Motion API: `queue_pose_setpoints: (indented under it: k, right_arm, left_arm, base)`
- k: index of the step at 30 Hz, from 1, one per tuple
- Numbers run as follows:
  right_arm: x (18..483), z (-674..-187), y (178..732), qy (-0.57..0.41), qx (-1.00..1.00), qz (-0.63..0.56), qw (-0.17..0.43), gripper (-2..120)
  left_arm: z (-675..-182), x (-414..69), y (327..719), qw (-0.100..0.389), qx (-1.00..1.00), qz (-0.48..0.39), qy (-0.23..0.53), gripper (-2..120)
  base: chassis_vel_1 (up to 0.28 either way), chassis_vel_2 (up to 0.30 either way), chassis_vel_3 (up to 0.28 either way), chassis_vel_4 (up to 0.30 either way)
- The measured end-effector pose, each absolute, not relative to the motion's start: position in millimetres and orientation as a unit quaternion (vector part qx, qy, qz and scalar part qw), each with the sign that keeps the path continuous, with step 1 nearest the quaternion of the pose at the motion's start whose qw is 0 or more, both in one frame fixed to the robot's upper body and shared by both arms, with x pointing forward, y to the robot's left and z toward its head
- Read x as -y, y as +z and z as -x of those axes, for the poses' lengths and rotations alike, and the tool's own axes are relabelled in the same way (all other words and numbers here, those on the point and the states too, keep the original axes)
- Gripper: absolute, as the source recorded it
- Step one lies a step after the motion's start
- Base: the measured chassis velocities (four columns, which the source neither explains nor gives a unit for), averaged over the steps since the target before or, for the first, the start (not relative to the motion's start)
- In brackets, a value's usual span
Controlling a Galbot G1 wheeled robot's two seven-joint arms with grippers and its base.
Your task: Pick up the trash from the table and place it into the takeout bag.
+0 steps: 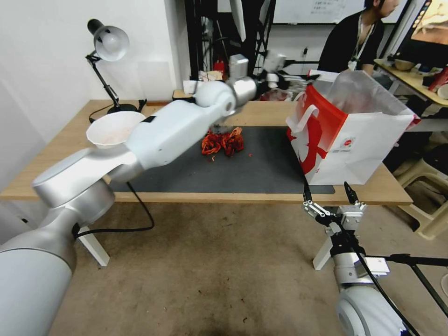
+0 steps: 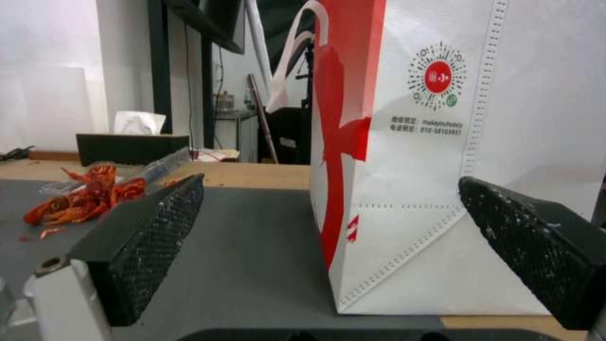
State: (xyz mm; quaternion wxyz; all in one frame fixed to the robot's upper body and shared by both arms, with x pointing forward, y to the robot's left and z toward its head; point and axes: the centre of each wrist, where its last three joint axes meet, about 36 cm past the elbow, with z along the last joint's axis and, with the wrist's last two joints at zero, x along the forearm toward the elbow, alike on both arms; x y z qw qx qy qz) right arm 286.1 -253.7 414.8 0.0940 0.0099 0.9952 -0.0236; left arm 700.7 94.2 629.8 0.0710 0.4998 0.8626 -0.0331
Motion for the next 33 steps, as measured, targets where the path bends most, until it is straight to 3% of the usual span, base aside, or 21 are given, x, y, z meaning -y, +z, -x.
queue_pose_setpoints:
  k: [11, 19, 27, 33]
  right_arm:
    - [253.7, -286.1, 416.8, -0.023, -0.995, -0.011, 0.095, 100]
    - [251.5, -287.9, 417.7, -0.021, -0.995, -0.008, 0.095, 100]
    - [249.9, -287.9, 418.0, -0.020, -0.995, -0.006, 0.095, 100]
    - [249.1, -287.5, 418.0, -0.020, -0.995, -0.004, 0.095, 100]
  left_arm:
    - [-689.6, -193.2, 592.5, 0.062, -0.915, -0.398, -0.036, 100]
    - [-647.6, -261.1, 581.6, 0.060, -0.954, -0.291, -0.042, 100]
    - [-615.6, -279.3, 570.9, 0.050, -0.967, -0.247, -0.042, 100]
    - [-577.0, -296.6, 539.9, 0.032, -0.972, -0.228, -0.041, 100]
  base:
    - [0.000, 0.000, 0.000, 0.000]
    - [0.000, 0.000, 0.000, 0.000]
    - [0.000, 0.000, 0.000, 0.000]
    - [0.000, 0.000, 0.000, 0.000]
